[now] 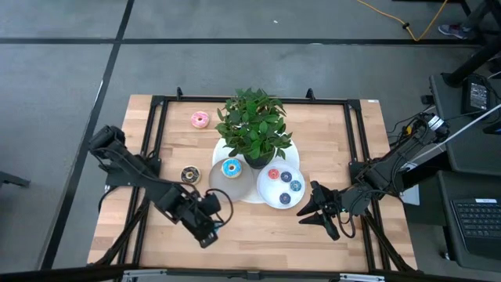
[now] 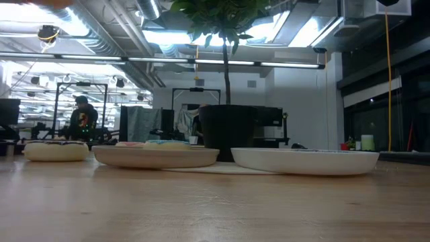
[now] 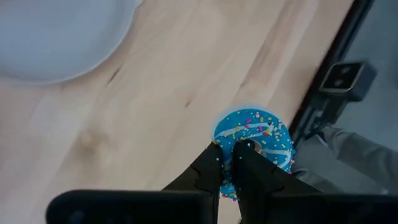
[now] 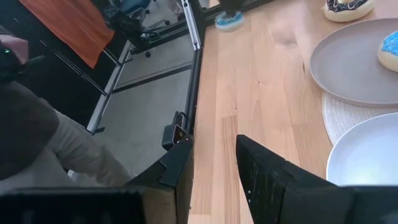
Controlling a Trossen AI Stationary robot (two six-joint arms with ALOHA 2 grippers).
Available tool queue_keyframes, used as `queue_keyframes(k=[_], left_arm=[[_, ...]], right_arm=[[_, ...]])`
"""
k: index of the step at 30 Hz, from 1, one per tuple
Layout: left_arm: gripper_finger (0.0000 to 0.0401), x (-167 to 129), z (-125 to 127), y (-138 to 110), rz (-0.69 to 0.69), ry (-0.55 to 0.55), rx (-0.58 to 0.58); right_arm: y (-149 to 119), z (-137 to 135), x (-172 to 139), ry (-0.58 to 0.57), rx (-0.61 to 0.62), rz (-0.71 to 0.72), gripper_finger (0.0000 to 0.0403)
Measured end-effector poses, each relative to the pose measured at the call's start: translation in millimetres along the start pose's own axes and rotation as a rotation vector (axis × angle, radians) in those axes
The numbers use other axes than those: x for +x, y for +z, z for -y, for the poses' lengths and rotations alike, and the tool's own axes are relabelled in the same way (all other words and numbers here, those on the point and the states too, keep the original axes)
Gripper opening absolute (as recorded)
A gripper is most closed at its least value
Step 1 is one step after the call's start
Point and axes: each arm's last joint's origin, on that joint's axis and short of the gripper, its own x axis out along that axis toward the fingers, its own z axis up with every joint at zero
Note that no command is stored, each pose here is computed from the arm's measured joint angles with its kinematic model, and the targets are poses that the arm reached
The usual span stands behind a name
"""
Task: Pick & Place donuts
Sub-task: Put the small blue donut on the white plate
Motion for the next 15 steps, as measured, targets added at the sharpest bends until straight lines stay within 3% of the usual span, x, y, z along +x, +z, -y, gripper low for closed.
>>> queue_keyframes(k=[15], left_arm=[[0.0031,21,57,64,0.068,-0.006,-0.028]], right_arm=[[0,0,0,0.0,0.0,0.0,0.0121]])
